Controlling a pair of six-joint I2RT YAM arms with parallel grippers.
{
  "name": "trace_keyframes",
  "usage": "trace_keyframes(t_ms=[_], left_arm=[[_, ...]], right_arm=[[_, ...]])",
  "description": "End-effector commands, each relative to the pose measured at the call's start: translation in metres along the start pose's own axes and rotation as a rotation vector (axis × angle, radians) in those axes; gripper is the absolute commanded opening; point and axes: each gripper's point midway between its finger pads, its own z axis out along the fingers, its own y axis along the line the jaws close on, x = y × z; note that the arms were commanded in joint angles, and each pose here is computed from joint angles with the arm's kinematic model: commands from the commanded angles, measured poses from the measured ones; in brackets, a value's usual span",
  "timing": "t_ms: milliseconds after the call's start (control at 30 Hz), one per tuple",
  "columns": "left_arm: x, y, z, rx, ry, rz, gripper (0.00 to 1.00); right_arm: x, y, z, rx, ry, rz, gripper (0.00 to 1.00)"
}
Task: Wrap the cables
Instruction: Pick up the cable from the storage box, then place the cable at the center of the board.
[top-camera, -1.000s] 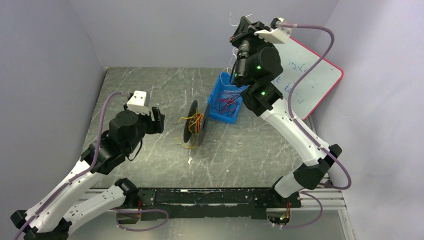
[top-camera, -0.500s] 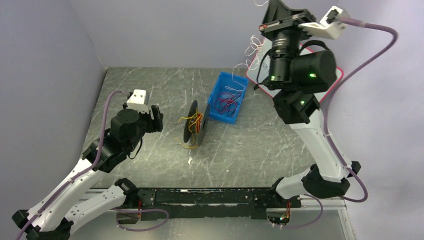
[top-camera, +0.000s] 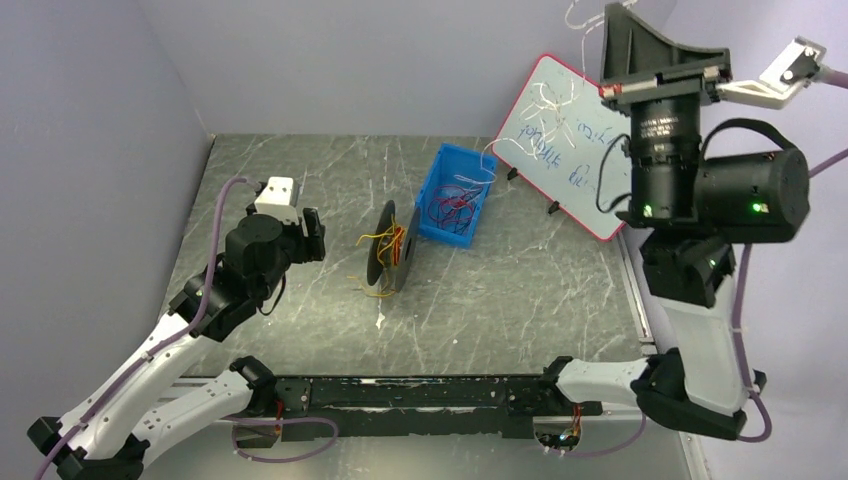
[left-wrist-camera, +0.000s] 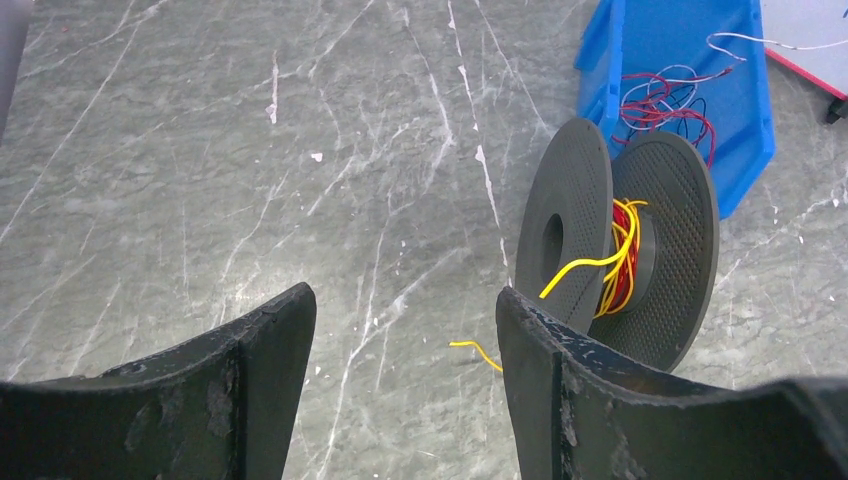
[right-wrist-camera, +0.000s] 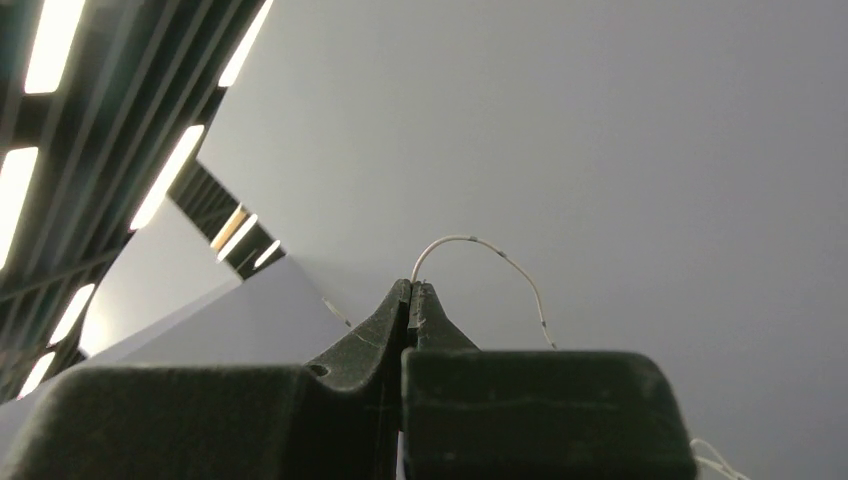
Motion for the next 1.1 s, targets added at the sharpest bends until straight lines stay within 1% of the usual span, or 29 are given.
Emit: trace_keyframes(t_ms=[0, 67, 267, 467, 567, 667, 800, 1033, 1067], left_arm=[[-0.005, 0.005, 0.002, -0.029, -0.02, -0.018, 0.7], [-0.005, 0.005, 0.002, -0.029, -0.019, -0.019, 0.7], [-0.004, 0.006, 0.004, -0.031, -0.011, -0.02, 0.7], [-0.003, 0.004, 0.004, -0.024, -0.006, -0.016, 0.7], [-0.002, 0.004, 0.004, -0.022, -0.005, -0.017, 0.7], [-0.003, 0.003, 0.004, -0.017, -0.007, -0.017, 0.7], [-0.003, 0.002, 0.004, -0.014, -0.003, -0.019, 0.7], [-0.003, 0.001, 0.003, -0.005, -0.004, -0.019, 0.7], [-0.003, 0.001, 0.003, -0.005, -0.005, -0.019, 0.7]], right_arm=[[0.02, 0.0, -0.031, -0.059, 0.152, 0.068, 0.0], [0.031, -0.005, -0.047, -0.073, 0.208, 0.087, 0.0], [0.087, -0.026, -0.091, -0.074, 0.428, 0.121, 0.0], [0.153, -0.063, -0.146, -0.018, 0.665, 0.115, 0.0], [0.176, -0.081, -0.174, 0.001, 0.761, 0.109, 0.0], [0.205, -0.106, -0.205, 0.045, 0.87, 0.072, 0.0], [0.243, -0.147, -0.246, 0.146, 1.013, 0.0, 0.0], [0.283, -0.21, -0.296, 0.305, 1.138, -0.133, 0.0], [0.288, -0.217, -0.301, 0.323, 1.154, -0.155, 0.02]])
